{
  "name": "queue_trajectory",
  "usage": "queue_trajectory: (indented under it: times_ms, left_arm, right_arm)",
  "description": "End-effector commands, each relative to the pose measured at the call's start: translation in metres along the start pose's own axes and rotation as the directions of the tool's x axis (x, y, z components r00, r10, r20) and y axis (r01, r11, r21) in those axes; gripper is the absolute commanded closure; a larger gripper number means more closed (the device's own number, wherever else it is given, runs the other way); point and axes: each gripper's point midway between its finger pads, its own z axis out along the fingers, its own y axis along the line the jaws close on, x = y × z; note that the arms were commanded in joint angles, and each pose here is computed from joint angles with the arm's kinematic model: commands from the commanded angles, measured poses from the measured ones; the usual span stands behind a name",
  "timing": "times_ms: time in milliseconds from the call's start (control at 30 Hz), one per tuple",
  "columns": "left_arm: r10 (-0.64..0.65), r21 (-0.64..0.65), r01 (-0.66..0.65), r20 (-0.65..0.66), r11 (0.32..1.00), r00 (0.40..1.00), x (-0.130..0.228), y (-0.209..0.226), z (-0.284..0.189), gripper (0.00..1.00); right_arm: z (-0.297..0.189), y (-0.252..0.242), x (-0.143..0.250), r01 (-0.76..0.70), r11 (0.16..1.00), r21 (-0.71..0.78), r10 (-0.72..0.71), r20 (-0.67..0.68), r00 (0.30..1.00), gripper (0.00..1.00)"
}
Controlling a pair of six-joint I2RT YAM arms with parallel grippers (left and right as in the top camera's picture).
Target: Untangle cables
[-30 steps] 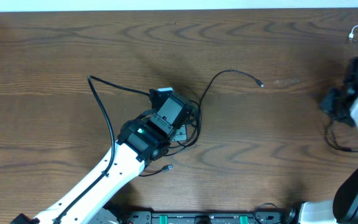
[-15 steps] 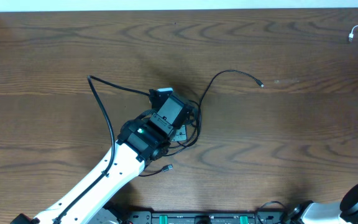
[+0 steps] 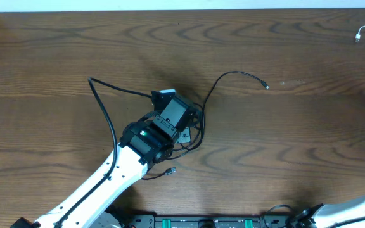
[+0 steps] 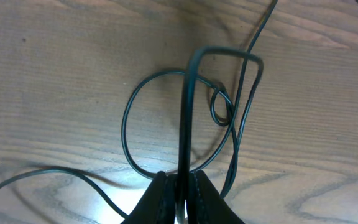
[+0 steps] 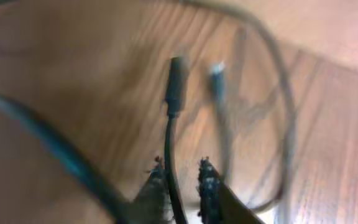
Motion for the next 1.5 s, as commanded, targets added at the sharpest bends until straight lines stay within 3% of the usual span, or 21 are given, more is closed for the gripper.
queue_trajectory:
  times_ms: [0, 100, 267, 367, 467, 500, 533, 567, 633, 800, 967, 1033, 1133, 1233, 1333, 1467]
  left_arm:
    - [-0.027, -0.023, 0.028, 0.013, 0.999, 1.000, -0.002, 0.004, 0.002, 0.87]
    - [-0.027, -0.023, 0.028, 0.013, 0.999, 1.000, -0.002, 0.005, 0.002, 0.87]
    - [-0.027, -0.023, 0.027, 0.013, 0.999, 1.000, -0.002, 0.005, 0.002, 0.87]
    - [-0.027, -0.023, 0.027, 0.013, 0.999, 1.000, -0.002, 0.005, 0.002, 0.87]
    - [-0.027, -0.023, 0.027, 0.014, 0.999, 1.000, -0.002, 0.004, 0.002, 0.87]
    - [-0.027, -0.023, 0.027, 0.014, 0.999, 1.000, -0.002, 0.004, 0.002, 0.87]
    - [-0.027, -0.023, 0.027, 0.014, 0.999, 1.000, -0.003, 0.005, 0.002, 0.84]
    - [-0.027, -0.023, 0.027, 0.014, 0.999, 1.000, -0.003, 0.005, 0.002, 0.74]
    - [-0.028, -0.020, 0.028, 0.019, 0.999, 0.999, -0.004, 0.004, 0.002, 0.62]
    - [-0.027, -0.073, 0.033, 0.083, 0.997, 0.996, -0.015, 0.013, 0.000, 0.57]
    - [-0.028, -0.134, 0.054, 0.189, 0.990, 0.982, -0.032, 0.027, -0.012, 0.34]
    - [-0.040, -0.134, 0.076, 0.253, 0.988, 0.967, -0.042, 0.033, -0.027, 0.05]
    - [-0.073, -0.110, 0.115, 0.330, 0.987, 0.941, -0.054, 0.041, -0.049, 0.04]
    - [-0.127, -0.067, 0.165, 0.383, 0.984, 0.915, -0.062, 0.053, -0.072, 0.04]
    - [-0.181, -0.044, 0.221, 0.427, 0.974, 0.886, -0.065, 0.074, -0.095, 0.03]
    - [-0.225, -0.048, 0.276, 0.456, 0.960, 0.861, -0.058, 0.103, -0.118, 0.03]
  right_arm:
    - [0.006, -0.001, 0.002, 0.001, 1.000, -0.018, -0.001, -0.013, 1.000, 0.72]
    - [0.006, -0.001, 0.001, 0.000, 1.000, -0.018, -0.001, -0.009, 1.000, 0.50]
    - [-0.001, 0.005, -0.005, -0.002, 0.999, -0.048, 0.002, 0.008, 1.000, 0.29]
    - [-0.019, 0.015, -0.021, -0.005, 0.994, -0.112, 0.011, 0.051, 0.999, 0.01]
    - [-0.054, 0.022, -0.053, -0.033, 0.983, -0.178, 0.060, 0.151, 0.987, 0.01]
    - [-0.086, 0.029, -0.076, -0.065, 0.965, -0.254, 0.123, 0.216, 0.969, 0.01]
    - [-0.104, 0.034, -0.086, -0.085, 0.947, -0.309, 0.164, 0.238, 0.957, 0.01]
    - [-0.120, 0.040, -0.093, -0.099, 0.926, -0.365, 0.200, 0.251, 0.947, 0.01]
    - [-0.157, 0.056, -0.104, -0.119, 0.857, -0.501, 0.273, 0.246, 0.930, 0.01]
    - [-0.225, 0.100, -0.098, -0.071, 0.668, -0.741, 0.285, 0.166, 0.944, 0.01]
    - [-0.265, 0.156, -0.039, -0.096, 0.512, -0.853, 0.127, -0.036, 0.991, 0.01]
    - [-0.278, 0.186, 0.006, -0.112, 0.480, -0.870, -0.011, -0.133, 0.991, 0.01]
    - [-0.302, 0.224, 0.066, -0.066, 0.441, -0.895, -0.210, -0.175, 0.962, 0.01]
    - [-0.332, 0.259, 0.125, 0.029, 0.354, -0.935, -0.405, -0.125, 0.906, 0.01]
    - [-0.358, 0.291, 0.196, 0.178, 0.242, -0.954, -0.594, -0.001, 0.804, 0.01]
    - [-0.365, 0.310, 0.278, 0.315, 0.168, -0.934, -0.748, 0.087, 0.658, 0.01]
